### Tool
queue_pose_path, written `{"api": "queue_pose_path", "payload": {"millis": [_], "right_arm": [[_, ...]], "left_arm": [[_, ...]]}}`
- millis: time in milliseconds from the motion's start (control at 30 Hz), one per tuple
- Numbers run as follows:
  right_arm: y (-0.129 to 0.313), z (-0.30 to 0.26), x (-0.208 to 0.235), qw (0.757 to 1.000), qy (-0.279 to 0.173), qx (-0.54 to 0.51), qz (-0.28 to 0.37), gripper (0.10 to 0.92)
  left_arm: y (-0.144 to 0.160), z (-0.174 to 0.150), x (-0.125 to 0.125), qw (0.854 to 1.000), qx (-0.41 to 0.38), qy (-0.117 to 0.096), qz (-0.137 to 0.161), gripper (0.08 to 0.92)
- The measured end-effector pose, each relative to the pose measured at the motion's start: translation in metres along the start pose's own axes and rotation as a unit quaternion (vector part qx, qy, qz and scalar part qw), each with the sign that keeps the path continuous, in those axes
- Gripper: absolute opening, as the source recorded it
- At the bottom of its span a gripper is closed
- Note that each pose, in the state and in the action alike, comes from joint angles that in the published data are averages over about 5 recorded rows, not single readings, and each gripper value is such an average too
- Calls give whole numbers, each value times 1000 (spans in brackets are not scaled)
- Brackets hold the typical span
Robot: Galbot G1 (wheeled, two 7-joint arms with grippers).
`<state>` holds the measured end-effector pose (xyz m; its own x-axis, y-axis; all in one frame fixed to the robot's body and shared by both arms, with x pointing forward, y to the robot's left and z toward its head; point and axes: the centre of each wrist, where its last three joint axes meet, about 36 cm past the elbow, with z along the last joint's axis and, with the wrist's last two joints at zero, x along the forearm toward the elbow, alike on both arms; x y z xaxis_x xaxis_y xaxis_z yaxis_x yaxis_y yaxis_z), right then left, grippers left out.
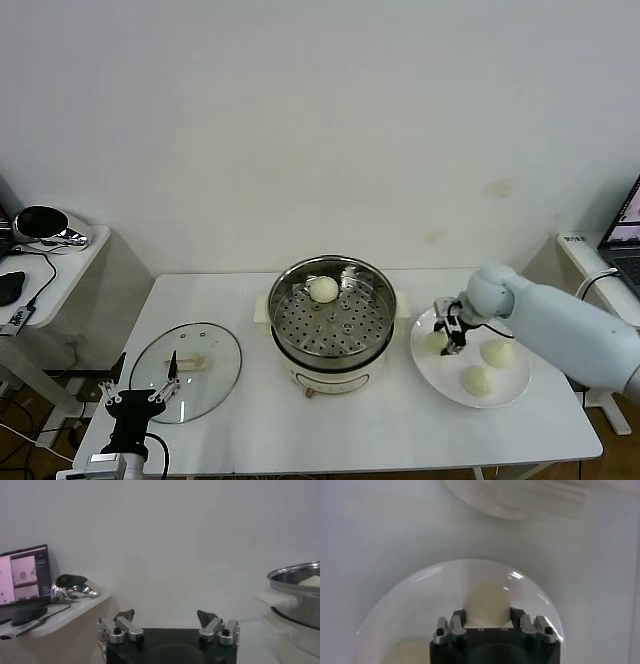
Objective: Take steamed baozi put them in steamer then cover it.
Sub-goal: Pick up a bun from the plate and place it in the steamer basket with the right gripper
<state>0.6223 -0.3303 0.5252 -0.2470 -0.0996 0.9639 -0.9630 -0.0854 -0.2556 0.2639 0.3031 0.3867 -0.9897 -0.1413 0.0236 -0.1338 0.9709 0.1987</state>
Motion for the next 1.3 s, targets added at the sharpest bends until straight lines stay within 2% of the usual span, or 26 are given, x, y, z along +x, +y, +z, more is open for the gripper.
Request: {"api": "queue_pose_path", "payload": {"millis": [167, 333, 533, 833, 1300], "right_arm": [[-19, -10, 66, 999, -8, 2, 32, 584], [-35, -43, 125, 998, -30, 11, 61, 591], [-43, -106, 159, 995, -70, 23, 66, 594], [-54, -203, 147, 994, -98, 33, 41, 597], [-57, -299, 70, 995, -90, 31, -8, 599]], "left_arm": [[-2, 1, -3, 1000, 2, -1, 4, 823], [-3, -1, -6, 1000, 3, -4, 8, 823], [-1, 0, -6, 1000, 3, -5, 7, 823], [2, -1, -2, 1000, 2, -6, -2, 823], [-2, -5, -1, 1000, 0, -14, -7, 823]]}}
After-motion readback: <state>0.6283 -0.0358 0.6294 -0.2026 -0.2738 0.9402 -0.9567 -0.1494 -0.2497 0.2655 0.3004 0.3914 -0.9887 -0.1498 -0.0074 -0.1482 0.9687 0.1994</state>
